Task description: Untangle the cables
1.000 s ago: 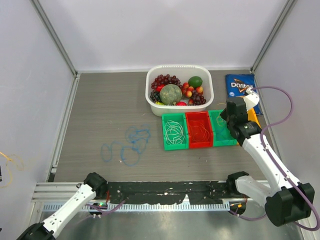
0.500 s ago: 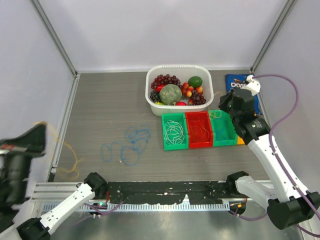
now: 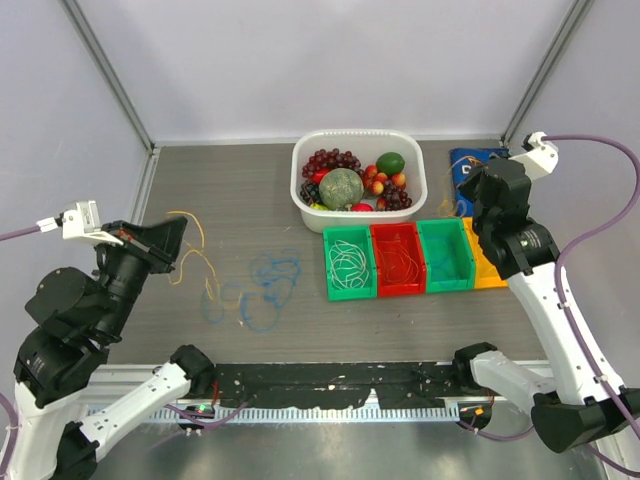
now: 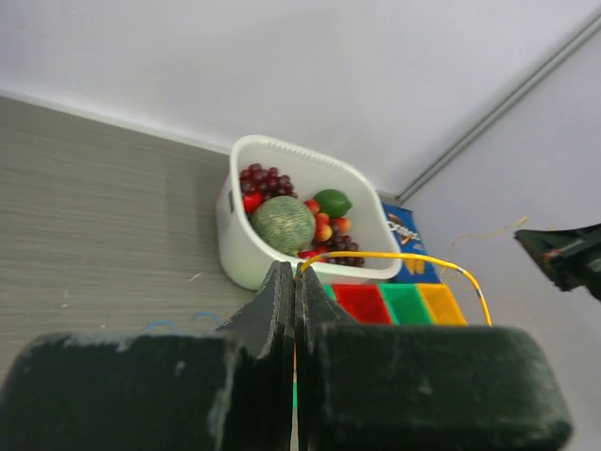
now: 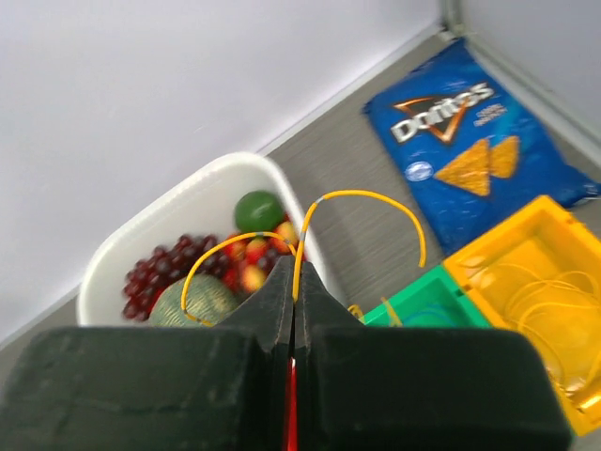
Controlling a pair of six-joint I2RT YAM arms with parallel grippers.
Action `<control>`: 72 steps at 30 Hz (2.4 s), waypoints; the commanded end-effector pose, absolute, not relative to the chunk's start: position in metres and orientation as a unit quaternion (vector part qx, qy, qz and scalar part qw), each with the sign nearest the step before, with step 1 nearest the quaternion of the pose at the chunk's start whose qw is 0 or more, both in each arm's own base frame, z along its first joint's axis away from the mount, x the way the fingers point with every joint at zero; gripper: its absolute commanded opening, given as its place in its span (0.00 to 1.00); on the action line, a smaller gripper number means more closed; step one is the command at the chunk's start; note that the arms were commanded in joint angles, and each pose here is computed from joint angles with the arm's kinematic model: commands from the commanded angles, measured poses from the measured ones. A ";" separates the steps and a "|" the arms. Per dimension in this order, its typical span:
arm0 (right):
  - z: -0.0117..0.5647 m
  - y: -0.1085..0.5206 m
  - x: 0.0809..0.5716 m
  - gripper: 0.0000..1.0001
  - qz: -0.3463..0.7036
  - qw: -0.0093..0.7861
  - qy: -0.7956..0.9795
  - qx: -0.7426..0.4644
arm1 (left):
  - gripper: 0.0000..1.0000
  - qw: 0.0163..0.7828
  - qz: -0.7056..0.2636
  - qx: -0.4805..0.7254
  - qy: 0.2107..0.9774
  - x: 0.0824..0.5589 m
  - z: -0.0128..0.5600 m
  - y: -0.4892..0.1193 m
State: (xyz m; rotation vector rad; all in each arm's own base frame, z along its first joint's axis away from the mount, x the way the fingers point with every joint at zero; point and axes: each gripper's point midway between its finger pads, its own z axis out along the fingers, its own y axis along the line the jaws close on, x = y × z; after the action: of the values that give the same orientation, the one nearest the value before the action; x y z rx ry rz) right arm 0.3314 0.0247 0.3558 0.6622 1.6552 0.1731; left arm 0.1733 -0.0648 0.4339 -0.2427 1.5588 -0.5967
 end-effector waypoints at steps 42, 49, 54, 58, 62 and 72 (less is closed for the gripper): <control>0.229 -0.068 0.344 0.79 0.054 0.506 0.711 0.486 | 0.00 0.598 -0.459 -0.044 0.655 0.173 0.464 -0.155; 0.306 0.173 0.360 0.78 0.309 0.552 0.771 0.074 | 0.00 0.586 -0.475 -0.047 0.655 0.174 0.462 -0.162; 0.315 0.345 0.257 0.73 0.464 0.487 0.697 -0.248 | 0.00 0.580 -0.477 -0.060 0.658 0.175 0.456 -0.161; 0.305 0.392 0.197 0.73 0.516 0.450 0.641 -0.348 | 0.00 0.572 -0.483 -0.069 0.660 0.172 0.453 -0.160; 0.319 0.404 0.163 0.73 0.569 0.441 0.585 -0.373 | 0.00 0.568 -0.485 -0.087 0.659 0.172 0.448 -0.156; 0.332 0.425 0.150 0.65 0.605 0.449 0.555 -0.353 | 0.00 0.561 -0.486 -0.108 0.661 0.180 0.438 -0.158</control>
State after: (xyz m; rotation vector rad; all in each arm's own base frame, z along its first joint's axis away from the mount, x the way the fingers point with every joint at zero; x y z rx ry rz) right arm 0.1516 0.4153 0.3024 -0.9058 1.5048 1.4644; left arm 0.1762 -0.1579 0.4225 -0.2303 1.6174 -1.1163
